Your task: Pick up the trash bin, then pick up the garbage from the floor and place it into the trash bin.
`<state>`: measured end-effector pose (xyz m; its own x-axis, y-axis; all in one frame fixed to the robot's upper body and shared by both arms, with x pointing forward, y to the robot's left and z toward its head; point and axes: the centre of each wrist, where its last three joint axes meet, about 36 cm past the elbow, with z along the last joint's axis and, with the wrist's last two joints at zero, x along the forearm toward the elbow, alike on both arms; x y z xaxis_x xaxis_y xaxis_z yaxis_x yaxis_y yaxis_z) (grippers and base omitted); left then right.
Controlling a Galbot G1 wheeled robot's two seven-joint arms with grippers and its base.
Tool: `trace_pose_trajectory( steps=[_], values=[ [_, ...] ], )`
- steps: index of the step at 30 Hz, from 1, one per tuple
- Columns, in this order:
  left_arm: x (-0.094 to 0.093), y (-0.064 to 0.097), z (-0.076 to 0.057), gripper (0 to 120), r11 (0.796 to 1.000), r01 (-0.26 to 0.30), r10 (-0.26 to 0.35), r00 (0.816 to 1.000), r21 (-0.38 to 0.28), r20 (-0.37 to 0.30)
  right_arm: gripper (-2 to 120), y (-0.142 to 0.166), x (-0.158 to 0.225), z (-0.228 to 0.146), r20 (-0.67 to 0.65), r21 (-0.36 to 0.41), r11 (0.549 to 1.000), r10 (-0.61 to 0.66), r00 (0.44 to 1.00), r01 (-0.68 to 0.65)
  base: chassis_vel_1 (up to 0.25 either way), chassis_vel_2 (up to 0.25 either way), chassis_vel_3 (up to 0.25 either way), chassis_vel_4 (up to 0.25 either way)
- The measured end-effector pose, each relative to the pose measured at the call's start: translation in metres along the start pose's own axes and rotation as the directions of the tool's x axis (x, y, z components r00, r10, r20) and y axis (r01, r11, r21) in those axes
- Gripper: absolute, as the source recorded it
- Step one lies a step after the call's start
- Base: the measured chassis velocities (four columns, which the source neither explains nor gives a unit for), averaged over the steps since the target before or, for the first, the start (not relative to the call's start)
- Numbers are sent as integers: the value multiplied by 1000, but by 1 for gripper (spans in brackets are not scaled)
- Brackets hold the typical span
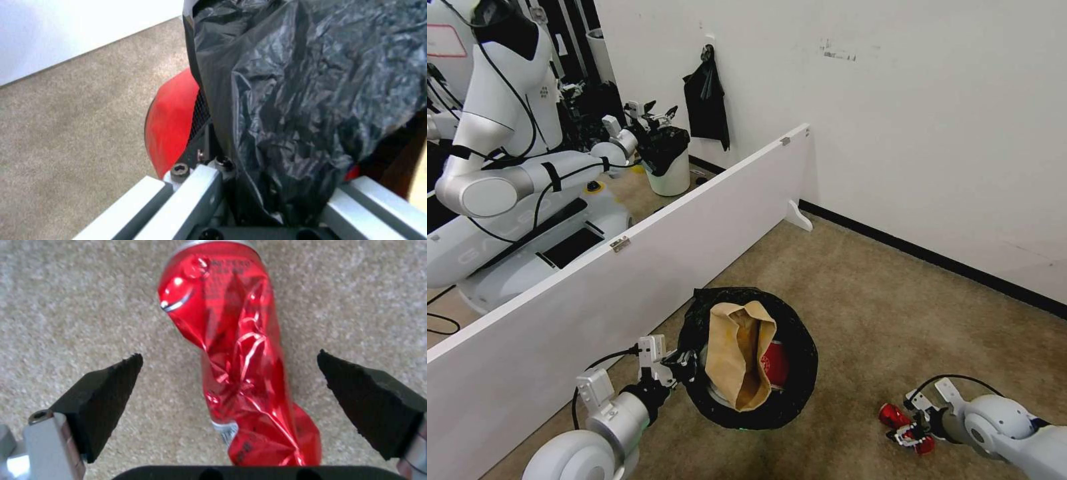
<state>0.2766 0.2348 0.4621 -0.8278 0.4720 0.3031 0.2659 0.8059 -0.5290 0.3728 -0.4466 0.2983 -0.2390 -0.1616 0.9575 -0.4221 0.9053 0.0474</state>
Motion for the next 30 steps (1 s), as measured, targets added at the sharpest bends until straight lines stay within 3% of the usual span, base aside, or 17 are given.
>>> trace_pose_trajectory(
  steps=[18,30],
  values=[
    [0,5,-5,0,1000,-2,2,1000,4,9,100,43,-32,-20,5,26,995,-101,995,100,0,0,0,0],
    [-1,7,-5,0,1000,-2,2,1000,10,7,100,39,-31,-16,-7,17,996,-83,997,83,0,0,0,0]
  ],
)
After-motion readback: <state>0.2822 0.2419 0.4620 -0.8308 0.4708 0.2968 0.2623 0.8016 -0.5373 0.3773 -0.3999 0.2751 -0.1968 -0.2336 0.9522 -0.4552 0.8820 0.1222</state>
